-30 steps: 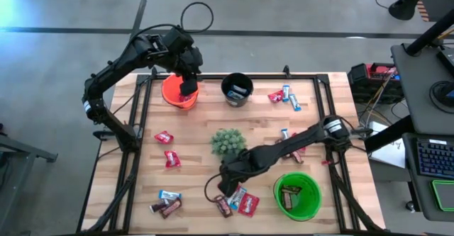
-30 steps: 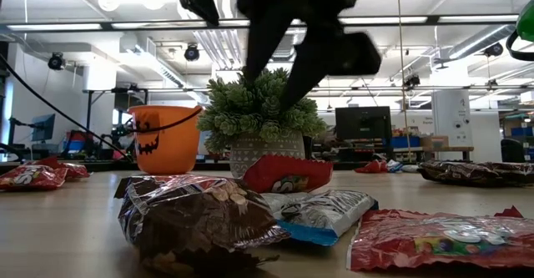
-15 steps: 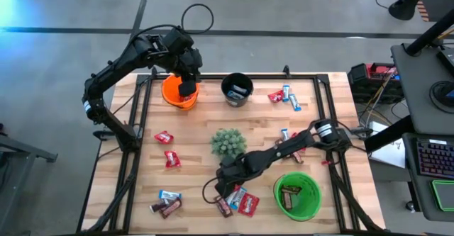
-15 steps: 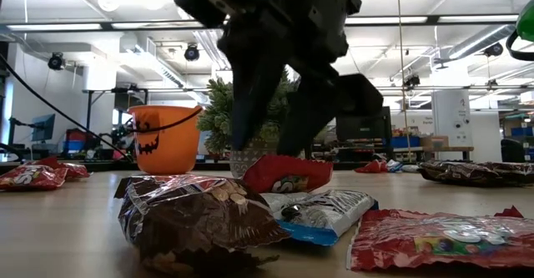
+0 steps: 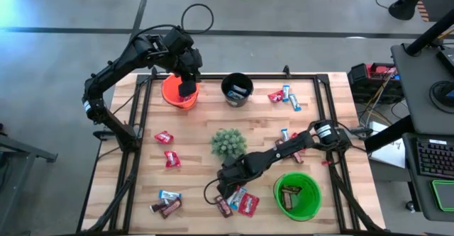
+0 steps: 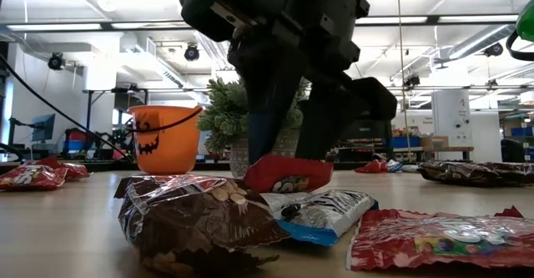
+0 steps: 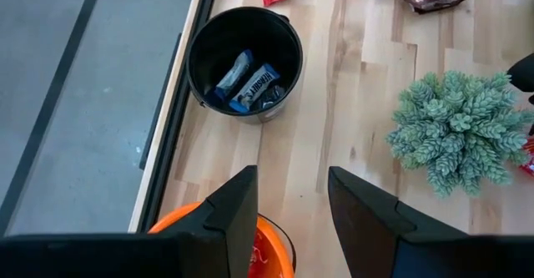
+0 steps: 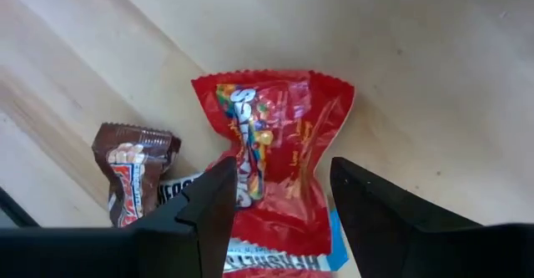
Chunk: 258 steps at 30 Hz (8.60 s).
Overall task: Organize candy in baskets
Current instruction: Put the red candy into the orange bucket, then put the white chocolate bar into the black bucket
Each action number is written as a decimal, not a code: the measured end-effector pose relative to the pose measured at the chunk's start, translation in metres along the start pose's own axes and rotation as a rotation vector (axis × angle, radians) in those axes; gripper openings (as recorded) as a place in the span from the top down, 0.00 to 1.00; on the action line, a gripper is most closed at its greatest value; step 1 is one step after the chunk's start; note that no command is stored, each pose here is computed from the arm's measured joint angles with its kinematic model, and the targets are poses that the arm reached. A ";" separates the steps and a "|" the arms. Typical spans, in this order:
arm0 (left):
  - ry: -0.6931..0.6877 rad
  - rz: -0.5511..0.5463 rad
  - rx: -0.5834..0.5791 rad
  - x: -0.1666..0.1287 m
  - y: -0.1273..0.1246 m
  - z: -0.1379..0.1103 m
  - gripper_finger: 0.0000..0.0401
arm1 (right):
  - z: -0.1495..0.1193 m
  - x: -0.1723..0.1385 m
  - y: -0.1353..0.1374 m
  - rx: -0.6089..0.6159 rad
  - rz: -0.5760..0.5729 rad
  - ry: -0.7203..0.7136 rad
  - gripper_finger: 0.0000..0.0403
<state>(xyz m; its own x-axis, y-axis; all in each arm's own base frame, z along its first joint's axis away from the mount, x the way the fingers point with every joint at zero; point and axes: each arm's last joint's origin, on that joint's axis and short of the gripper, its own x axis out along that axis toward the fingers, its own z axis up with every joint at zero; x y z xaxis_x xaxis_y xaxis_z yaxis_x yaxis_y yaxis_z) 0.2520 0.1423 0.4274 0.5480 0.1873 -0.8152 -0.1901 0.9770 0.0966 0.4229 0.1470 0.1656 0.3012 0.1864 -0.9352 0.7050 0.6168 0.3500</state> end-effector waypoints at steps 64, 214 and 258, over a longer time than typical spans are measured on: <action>-0.090 0.074 0.117 0.000 0.006 0.013 0.53 | 0.081 -0.197 -0.053 -0.326 -0.030 -0.605 0.98; 0.361 0.339 -0.179 -0.006 0.017 -0.029 0.80 | 0.176 -0.313 -0.160 -0.703 -0.238 -0.832 0.55; 0.318 0.160 -0.153 0.075 0.021 -0.038 0.72 | 0.172 -0.245 -0.305 0.001 -0.410 -0.283 0.55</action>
<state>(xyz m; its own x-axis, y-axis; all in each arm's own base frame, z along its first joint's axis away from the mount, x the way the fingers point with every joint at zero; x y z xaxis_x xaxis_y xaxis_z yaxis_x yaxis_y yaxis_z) 0.2580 0.1725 0.3464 0.2258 0.2718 -0.9355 -0.3852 0.9069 0.1706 0.2445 -0.2179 0.2970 0.1612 -0.2863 -0.9445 0.8026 0.5949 -0.0433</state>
